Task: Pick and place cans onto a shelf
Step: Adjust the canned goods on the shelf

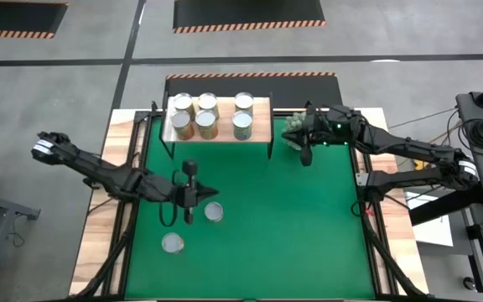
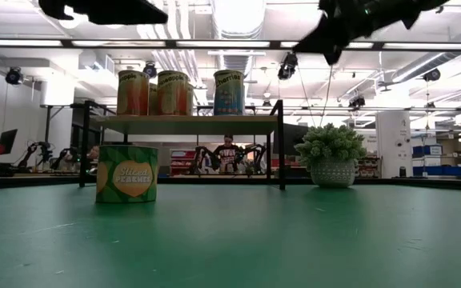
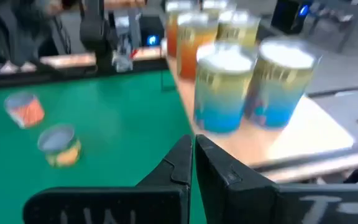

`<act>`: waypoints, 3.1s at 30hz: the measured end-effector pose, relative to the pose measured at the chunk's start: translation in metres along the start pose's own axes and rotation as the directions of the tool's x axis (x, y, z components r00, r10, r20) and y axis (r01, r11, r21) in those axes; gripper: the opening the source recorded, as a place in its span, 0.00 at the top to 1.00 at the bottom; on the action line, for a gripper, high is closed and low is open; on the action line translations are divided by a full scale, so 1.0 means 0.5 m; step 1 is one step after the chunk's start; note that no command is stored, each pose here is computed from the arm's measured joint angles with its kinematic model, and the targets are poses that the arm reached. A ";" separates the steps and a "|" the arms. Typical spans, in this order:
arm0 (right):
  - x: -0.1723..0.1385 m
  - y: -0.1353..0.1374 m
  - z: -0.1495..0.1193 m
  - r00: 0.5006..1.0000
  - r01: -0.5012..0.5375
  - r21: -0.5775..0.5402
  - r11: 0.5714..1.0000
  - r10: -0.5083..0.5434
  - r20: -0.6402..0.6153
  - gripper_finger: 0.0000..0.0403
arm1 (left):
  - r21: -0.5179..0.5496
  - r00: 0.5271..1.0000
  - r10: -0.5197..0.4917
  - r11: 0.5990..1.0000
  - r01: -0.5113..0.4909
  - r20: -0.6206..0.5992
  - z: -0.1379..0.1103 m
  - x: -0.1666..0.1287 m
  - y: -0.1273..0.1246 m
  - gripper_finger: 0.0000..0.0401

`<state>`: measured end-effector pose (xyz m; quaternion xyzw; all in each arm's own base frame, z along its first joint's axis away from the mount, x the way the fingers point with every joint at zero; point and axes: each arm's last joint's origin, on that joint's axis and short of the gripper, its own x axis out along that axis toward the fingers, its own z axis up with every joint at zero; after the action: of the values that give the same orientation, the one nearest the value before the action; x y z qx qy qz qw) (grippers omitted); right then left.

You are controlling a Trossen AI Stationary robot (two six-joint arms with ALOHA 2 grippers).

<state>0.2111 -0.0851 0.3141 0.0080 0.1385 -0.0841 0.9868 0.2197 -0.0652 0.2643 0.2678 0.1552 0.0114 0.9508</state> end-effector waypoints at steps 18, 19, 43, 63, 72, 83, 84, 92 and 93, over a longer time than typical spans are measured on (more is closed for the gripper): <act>0.138 -0.046 0.172 0.985 -0.027 -0.055 0.998 0.017 -0.171 0.98 | -0.079 0.987 0.044 0.996 -0.032 0.152 -0.052 -0.106 0.041 1.00; 0.147 -0.049 0.180 0.983 -0.028 -0.053 0.998 0.018 -0.182 0.98 | -0.080 0.988 0.043 0.996 -0.031 0.150 -0.055 -0.107 0.040 1.00; 0.290 -0.085 0.211 0.960 -0.009 0.054 0.998 0.024 -0.278 0.98 | -0.104 0.991 0.049 0.994 -0.036 0.122 -0.068 -0.109 0.036 1.00; 0.302 -0.091 0.166 0.915 0.090 0.043 0.995 -0.065 -0.398 0.98 | -0.157 0.991 0.052 0.987 -0.032 0.121 -0.068 -0.109 0.036 1.00; 0.307 -0.085 0.162 0.920 0.081 0.038 0.996 -0.060 -0.387 0.98 | -0.165 0.991 0.052 0.986 -0.032 0.122 -0.067 -0.109 0.037 1.00; 0.316 -0.082 0.160 0.935 0.075 0.029 0.997 -0.060 -0.350 0.98 | -0.166 0.991 0.053 0.986 -0.032 0.124 -0.067 -0.109 0.037 1.00; 0.317 -0.082 0.158 0.936 0.076 0.029 0.997 -0.061 -0.346 0.98 | -0.166 0.991 0.054 0.986 -0.032 0.124 -0.067 -0.109 0.037 1.00; 0.330 -0.084 0.141 0.950 0.073 0.015 0.997 -0.065 -0.305 0.98 | -0.168 0.990 0.056 0.985 -0.034 0.128 -0.066 -0.109 0.037 1.00; 0.330 -0.084 0.141 0.950 0.073 0.015 0.997 -0.065 -0.305 0.98 | -0.168 0.990 0.056 0.985 -0.034 0.128 -0.066 -0.109 0.037 1.00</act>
<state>0.3797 -0.1563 0.3371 0.0288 0.2880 -0.1181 0.9499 0.1591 -0.0383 0.2629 0.1914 0.0842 0.0279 0.9775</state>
